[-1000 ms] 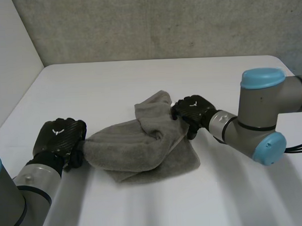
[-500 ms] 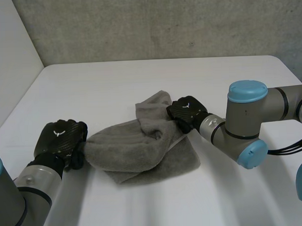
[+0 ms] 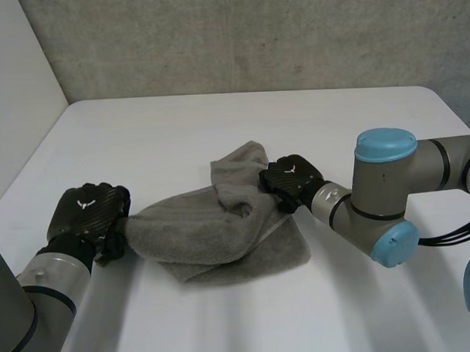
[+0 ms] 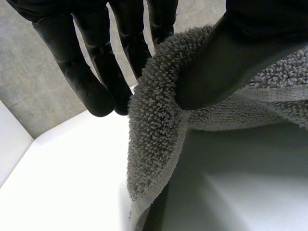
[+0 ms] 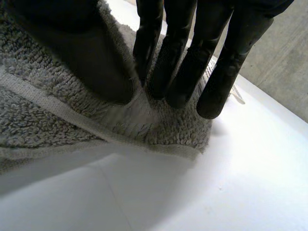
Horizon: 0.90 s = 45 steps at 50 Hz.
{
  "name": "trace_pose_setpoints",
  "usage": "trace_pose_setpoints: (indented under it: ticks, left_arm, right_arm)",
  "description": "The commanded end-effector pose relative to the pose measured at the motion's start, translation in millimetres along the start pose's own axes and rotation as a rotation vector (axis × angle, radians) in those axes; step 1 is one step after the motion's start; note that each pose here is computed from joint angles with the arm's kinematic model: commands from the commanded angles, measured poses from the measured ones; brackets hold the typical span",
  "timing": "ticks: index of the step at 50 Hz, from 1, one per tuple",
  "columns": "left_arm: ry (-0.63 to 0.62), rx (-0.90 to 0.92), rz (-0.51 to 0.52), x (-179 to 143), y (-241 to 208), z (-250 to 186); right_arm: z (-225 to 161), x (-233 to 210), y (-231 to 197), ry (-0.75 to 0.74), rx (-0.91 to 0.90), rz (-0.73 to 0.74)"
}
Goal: Fold the towel.
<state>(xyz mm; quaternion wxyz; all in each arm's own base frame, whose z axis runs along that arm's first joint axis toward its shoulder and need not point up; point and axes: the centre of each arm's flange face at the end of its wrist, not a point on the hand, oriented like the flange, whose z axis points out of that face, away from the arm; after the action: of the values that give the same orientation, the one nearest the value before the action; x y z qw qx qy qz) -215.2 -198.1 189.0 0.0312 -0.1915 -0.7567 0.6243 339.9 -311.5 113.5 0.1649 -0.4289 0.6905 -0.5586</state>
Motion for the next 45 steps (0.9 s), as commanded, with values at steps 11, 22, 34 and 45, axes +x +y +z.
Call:
trace_pose_setpoints:
  ticks: [11,22,34,45]
  left_arm:
    - [-0.064,0.275,-0.022,-20,-89,9]
    - [-0.057,0.396,-0.007,-37,-182,-31]
    - [0.014,0.039,0.363,-20,-98,-8]
    - [0.004,0.044,0.46,-14,-93,68]
  right_arm:
    - [-65,46,-147,0.078,0.367,0.091]
    - [-176,97,-205,0.176,0.288,-0.077]
    - [-169,78,-135,0.112,-0.127,-0.326]
    - [-111,79,-155,0.195,0.091,-0.374]
